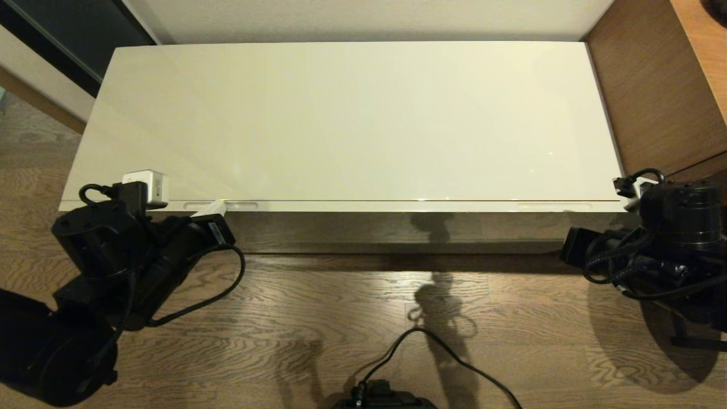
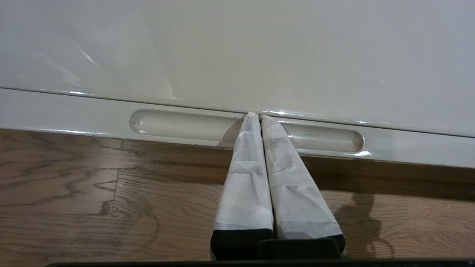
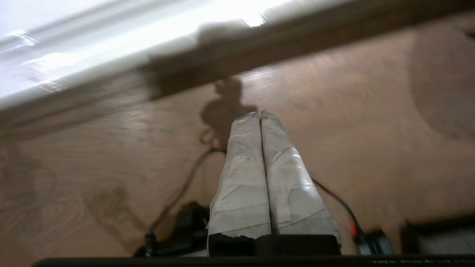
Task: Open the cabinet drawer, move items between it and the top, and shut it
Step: Open the drawer
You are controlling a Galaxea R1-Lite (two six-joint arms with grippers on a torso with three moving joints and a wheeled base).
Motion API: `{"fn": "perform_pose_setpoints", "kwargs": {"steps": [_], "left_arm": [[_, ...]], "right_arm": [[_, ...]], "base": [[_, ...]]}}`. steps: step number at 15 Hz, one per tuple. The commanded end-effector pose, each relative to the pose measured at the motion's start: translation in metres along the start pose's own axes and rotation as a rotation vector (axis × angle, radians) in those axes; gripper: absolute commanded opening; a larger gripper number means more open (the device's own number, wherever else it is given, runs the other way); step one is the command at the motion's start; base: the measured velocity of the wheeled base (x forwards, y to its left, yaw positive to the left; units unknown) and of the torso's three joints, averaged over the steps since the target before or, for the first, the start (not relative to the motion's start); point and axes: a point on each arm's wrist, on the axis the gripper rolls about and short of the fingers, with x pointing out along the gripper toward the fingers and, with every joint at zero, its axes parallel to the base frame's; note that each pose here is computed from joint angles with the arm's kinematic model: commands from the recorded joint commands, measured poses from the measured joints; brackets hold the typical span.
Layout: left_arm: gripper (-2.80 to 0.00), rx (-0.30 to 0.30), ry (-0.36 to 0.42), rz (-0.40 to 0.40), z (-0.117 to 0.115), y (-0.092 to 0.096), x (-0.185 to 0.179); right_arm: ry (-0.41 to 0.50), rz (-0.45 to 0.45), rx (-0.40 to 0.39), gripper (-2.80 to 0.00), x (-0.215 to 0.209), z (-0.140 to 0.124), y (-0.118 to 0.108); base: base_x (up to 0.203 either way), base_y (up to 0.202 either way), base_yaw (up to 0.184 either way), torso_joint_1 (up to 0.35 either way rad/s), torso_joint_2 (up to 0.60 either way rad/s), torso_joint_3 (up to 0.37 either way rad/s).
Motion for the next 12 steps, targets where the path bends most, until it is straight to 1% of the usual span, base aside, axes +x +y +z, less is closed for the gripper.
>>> {"fn": "perform_pose_setpoints", "kwargs": {"steps": [1,3,5,7,9,12], "left_arm": [[-2.80,-0.002,-0.003,0.002,0.000,0.000,0.000],[-2.80,-0.002,-0.002,0.002,-0.001,0.000,0.001],[-2.80,-0.002,-0.002,0.002,-0.001,0.000,0.000],[-2.80,-0.003,0.001,0.002,-0.001,0.000,-0.001],[-2.80,-0.003,0.003,0.003,-0.002,0.000,-0.001],[-2.80,-0.001,0.003,-0.016,-0.004,-0.004,-0.003]], "right_arm": [[-0.079,0.007,0.017,-2.80,-0.013,0.020,0.002],[-0.119,0.016,-0.022,-2.80,-0.027,0.034,0.001],[-0.108,0.007,-0.045,-2.80,-0.022,0.033,0.003],[-0.118,0.008,-0.042,-2.80,-0.018,0.034,0.005],[-0.109,0.005,-0.042,-2.80,-0.013,0.032,0.006],[-0.127,0.010,-0.033,-2.80,-0.004,0.030,0.009]], "base": [[0.000,0.000,0.000,0.000,0.00,0.000],[0.000,0.000,0.000,0.000,0.00,0.000],[0.000,0.000,0.000,0.000,0.00,0.000],[0.000,0.000,0.000,0.000,0.00,0.000],[0.000,0.000,0.000,0.000,0.00,0.000],[0.000,0.000,0.000,0.000,0.00,0.000]]}}
